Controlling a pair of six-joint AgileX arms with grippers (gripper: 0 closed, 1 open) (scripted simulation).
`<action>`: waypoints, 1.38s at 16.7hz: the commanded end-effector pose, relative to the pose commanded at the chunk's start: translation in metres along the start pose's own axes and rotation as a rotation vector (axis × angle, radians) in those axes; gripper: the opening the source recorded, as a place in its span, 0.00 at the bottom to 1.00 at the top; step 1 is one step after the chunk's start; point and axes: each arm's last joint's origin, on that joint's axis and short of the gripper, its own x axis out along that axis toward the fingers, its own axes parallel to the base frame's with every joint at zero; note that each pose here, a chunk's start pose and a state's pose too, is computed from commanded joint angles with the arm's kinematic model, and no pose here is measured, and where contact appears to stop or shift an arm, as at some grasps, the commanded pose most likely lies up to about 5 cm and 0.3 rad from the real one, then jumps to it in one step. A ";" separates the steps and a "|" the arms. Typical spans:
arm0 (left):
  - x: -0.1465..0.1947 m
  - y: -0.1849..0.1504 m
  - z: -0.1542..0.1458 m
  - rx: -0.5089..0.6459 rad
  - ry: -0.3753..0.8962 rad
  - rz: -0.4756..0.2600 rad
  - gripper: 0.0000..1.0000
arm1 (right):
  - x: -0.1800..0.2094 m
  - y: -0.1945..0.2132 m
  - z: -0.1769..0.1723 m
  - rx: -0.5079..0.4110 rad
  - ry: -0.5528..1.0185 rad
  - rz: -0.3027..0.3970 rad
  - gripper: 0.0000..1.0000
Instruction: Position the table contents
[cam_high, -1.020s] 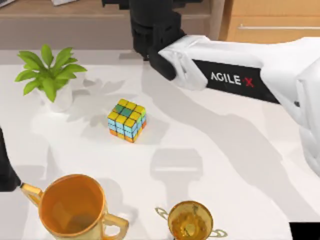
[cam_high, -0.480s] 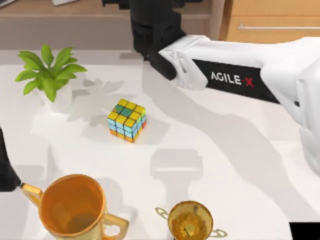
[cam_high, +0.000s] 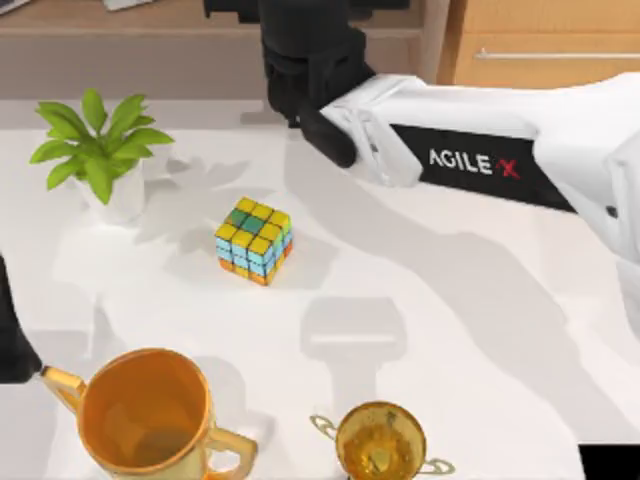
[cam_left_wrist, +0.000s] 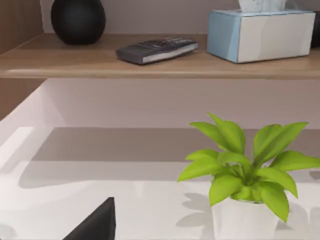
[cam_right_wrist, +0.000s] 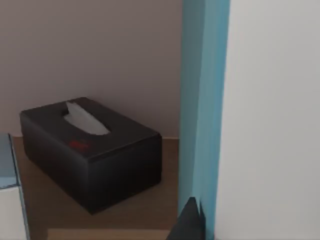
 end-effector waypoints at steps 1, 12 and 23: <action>0.000 0.000 0.000 0.000 0.000 0.000 1.00 | -0.003 0.000 0.002 0.001 0.000 0.000 0.00; 0.000 0.000 0.000 0.000 0.000 0.000 1.00 | -0.023 -0.002 0.009 0.003 0.003 0.003 0.00; 0.000 0.000 0.000 0.000 0.000 0.000 1.00 | -0.106 -0.069 0.011 0.280 0.287 0.376 0.00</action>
